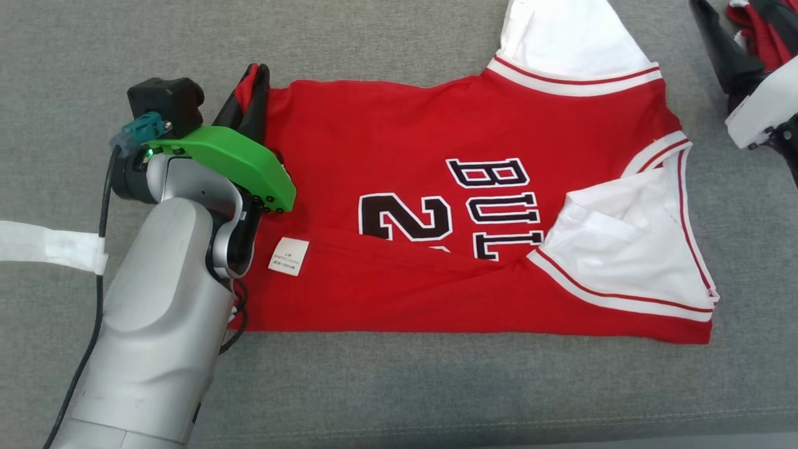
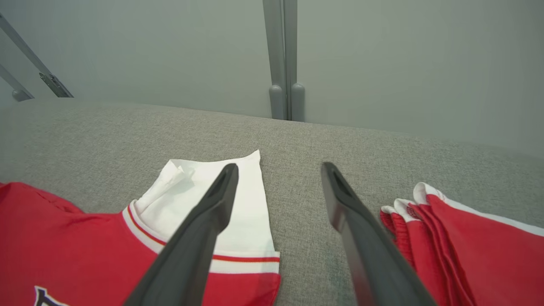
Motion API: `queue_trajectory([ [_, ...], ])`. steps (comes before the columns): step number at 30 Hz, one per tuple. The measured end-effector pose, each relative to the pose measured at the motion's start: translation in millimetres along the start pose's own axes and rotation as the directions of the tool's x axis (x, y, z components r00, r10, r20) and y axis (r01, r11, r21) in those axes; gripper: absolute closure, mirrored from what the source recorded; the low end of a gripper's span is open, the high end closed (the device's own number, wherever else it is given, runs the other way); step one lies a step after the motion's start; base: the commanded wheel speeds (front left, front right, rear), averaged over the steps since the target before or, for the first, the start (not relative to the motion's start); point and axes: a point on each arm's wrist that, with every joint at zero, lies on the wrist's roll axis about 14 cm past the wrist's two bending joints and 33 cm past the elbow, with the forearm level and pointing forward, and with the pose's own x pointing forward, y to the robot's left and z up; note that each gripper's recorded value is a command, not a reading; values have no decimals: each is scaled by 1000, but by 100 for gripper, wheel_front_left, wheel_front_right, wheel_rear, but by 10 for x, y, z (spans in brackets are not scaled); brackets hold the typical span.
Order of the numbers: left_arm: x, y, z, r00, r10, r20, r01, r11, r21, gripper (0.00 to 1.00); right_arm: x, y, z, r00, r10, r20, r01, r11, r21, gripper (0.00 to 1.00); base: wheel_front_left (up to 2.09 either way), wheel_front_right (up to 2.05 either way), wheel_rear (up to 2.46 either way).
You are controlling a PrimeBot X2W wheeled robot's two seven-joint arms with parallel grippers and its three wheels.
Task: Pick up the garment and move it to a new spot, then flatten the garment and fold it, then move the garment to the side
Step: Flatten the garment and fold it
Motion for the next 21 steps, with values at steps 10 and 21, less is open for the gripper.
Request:
queue_trajectory([
  [10, -157, 262, 118, 994, 31, 102, -33, 999, 17, 100, 651, 42, -238, 984, 10, -175, -3, 999, 43, 0, 0, 0, 0],
  [21, -197, 525, -80, 992, 82, 96, -83, 997, 5, 100, 1094, 205, -653, 952, 45, -302, -28, 998, 58, 0, 0, 0, 0],
])
